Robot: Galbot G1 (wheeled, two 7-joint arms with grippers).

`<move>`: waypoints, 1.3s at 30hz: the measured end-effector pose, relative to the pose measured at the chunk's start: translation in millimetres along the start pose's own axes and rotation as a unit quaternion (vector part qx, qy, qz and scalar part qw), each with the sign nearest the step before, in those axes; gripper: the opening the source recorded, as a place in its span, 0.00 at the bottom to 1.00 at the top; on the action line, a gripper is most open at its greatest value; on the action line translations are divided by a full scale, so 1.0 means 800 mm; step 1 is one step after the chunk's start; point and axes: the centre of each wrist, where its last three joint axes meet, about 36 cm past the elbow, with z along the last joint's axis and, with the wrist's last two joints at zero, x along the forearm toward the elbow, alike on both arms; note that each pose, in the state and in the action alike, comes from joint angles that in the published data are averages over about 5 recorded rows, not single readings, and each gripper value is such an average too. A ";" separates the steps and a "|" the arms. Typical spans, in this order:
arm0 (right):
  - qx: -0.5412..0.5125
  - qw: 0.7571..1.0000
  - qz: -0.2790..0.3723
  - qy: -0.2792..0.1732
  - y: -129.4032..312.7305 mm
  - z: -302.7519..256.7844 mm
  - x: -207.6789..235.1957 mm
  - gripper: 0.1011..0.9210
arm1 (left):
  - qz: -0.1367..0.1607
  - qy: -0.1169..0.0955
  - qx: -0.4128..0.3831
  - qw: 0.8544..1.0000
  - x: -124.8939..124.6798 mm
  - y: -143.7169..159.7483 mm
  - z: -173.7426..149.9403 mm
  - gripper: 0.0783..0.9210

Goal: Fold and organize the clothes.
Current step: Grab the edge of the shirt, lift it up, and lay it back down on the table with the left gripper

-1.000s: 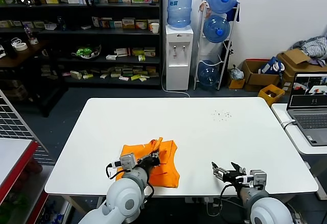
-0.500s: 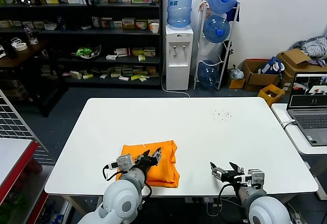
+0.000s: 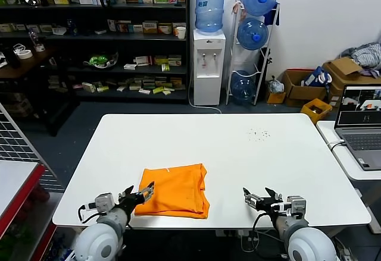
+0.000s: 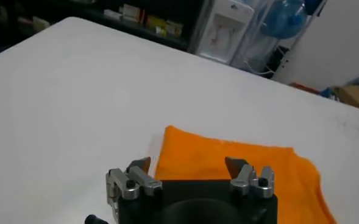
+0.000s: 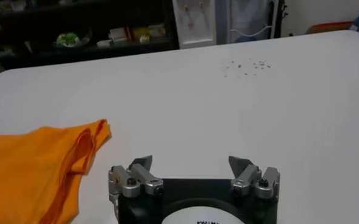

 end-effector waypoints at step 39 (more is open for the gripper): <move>-0.006 1.000 0.003 0.005 -0.002 0.007 0.001 0.88 | 0.044 0.014 -0.034 0.998 -0.048 0.055 0.027 0.17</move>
